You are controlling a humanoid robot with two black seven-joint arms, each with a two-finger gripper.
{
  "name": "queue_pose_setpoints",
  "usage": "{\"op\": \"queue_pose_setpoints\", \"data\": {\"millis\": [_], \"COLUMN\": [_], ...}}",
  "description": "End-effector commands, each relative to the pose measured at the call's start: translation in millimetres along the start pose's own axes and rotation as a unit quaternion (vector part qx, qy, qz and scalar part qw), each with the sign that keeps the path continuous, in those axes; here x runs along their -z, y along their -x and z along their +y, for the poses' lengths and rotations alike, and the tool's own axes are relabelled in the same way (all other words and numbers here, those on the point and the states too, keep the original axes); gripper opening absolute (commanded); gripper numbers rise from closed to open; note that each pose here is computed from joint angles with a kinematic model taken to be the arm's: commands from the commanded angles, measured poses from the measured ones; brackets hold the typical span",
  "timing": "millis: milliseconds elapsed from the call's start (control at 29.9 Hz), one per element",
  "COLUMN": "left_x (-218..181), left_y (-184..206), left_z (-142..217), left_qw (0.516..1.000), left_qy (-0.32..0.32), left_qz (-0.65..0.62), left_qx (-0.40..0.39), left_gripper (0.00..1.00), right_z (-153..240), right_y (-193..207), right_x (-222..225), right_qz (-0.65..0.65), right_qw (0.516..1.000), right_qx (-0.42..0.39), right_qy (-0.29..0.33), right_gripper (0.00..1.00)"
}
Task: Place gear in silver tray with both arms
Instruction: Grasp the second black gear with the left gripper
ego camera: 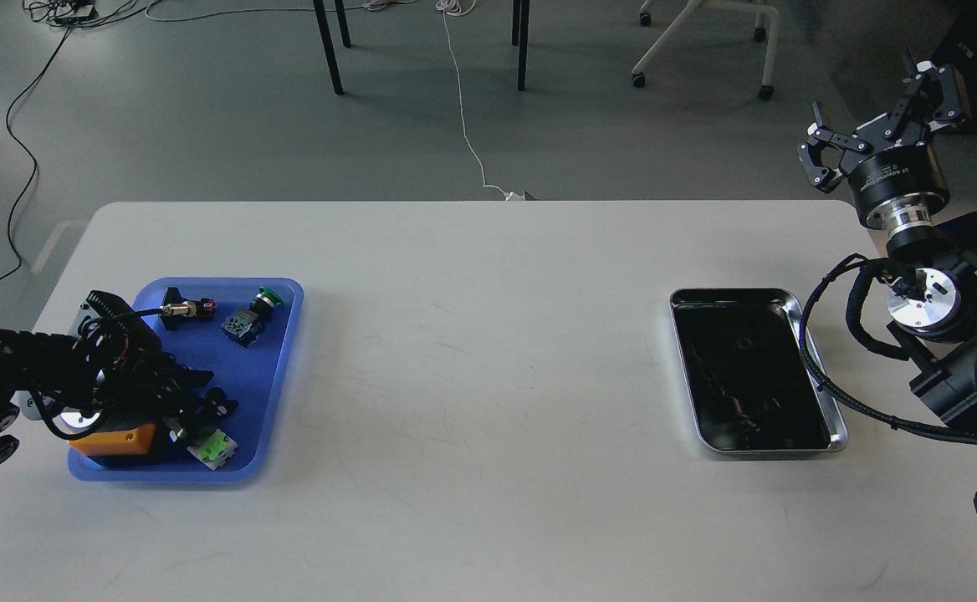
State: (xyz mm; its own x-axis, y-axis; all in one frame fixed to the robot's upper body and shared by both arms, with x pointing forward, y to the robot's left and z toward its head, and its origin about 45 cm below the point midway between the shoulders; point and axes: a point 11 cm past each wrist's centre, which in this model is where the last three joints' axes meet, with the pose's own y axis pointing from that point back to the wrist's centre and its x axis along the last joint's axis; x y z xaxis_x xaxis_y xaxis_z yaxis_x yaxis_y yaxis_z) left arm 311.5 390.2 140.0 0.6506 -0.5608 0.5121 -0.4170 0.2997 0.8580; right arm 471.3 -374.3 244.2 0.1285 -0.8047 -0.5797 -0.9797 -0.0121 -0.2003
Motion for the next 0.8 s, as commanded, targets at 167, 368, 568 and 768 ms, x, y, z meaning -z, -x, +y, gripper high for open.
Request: {"op": "queue_pose_setpoints", "data": {"millis": [167,368,568,768], "left_x": [5.0,8.5,8.2,8.5], "left_y": [2.8,5.5,4.8,1.1], "left_z": [-2.6,-3.7,-4.1,-3.9], "left_qw": [1.000,1.000,1.000,1.000], "left_qy": [-0.006,-0.009,-0.009,-0.009], "left_qz": [0.008,0.014,0.014,0.014], "left_qx": [0.004,0.007,0.006,0.001], "left_gripper": [0.30,0.32,0.31,0.26], "right_z": [-3.2,-4.2,-3.7,-4.2], "right_y": [7.8,9.0,8.4,9.0], "right_x": [-5.5,-4.6,-5.0,-4.6], "right_qz": [-0.007,-0.008,-0.008,-0.008], "right_qw": [1.000,1.000,1.000,1.000], "right_qx": [0.006,0.007,0.007,0.007], "right_qy": [0.001,0.000,0.001,0.000], "right_gripper": [0.98,0.98,0.98,0.98]}}
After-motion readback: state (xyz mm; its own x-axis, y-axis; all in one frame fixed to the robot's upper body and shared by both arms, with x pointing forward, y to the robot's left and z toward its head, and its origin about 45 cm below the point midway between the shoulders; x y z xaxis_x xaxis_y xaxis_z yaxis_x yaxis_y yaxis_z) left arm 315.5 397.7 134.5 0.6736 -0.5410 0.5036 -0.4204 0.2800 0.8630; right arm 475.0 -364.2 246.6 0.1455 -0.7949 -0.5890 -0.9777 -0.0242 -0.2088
